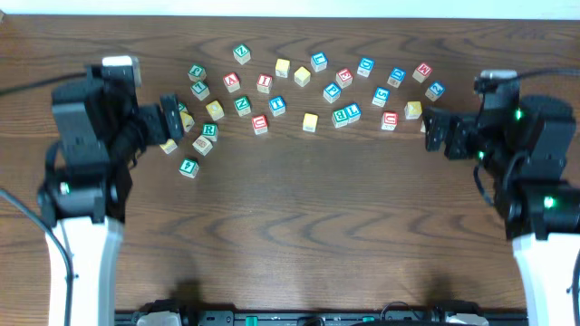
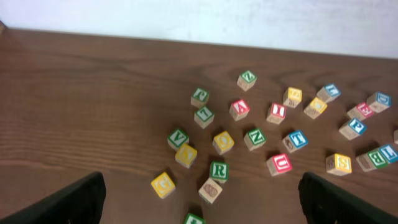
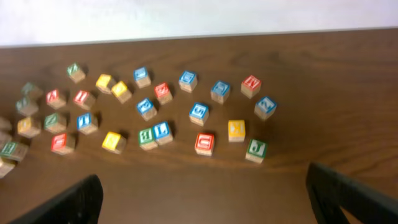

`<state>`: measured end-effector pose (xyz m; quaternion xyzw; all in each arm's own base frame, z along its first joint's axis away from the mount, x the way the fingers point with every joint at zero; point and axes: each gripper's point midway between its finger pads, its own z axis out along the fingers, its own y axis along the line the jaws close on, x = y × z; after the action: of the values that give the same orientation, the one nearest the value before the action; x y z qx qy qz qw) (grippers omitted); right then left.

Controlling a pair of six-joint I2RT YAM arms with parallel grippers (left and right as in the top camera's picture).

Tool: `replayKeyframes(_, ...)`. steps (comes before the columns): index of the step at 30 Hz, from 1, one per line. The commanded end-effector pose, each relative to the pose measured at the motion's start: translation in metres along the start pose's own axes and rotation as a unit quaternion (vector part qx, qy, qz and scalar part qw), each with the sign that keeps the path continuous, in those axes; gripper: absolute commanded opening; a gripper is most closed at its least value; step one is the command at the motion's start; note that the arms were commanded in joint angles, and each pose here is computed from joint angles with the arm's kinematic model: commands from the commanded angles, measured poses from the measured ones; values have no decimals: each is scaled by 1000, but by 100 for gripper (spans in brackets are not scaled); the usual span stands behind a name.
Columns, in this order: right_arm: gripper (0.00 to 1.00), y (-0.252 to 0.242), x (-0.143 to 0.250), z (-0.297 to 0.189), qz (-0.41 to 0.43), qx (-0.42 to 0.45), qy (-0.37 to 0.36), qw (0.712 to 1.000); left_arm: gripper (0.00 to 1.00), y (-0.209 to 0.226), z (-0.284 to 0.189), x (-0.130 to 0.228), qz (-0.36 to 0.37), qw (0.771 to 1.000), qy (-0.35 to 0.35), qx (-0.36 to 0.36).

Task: Spell out NEURIPS
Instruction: 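Raise both arms and move grippers above the block cluster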

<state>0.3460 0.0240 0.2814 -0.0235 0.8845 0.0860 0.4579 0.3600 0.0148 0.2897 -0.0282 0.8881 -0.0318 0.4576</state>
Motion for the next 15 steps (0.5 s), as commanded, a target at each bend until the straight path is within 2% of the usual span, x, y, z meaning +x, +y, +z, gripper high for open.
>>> replayKeyframes(1, 99, 5, -19, 5, -5, -24, 13, 1000, 97, -2, 3, -25, -6, 1000, 5, 7)
replayKeyframes(8, 99, 7, -21, 34, 8, -50, 100, 994, 98, -2, 28, -42, 0, 998, 63, 12)
replayKeyframes(15, 99, 3, 2, 55, 28, -50, 179, 982, 98, -1, 53, -30, 16, 993, 117, 22)
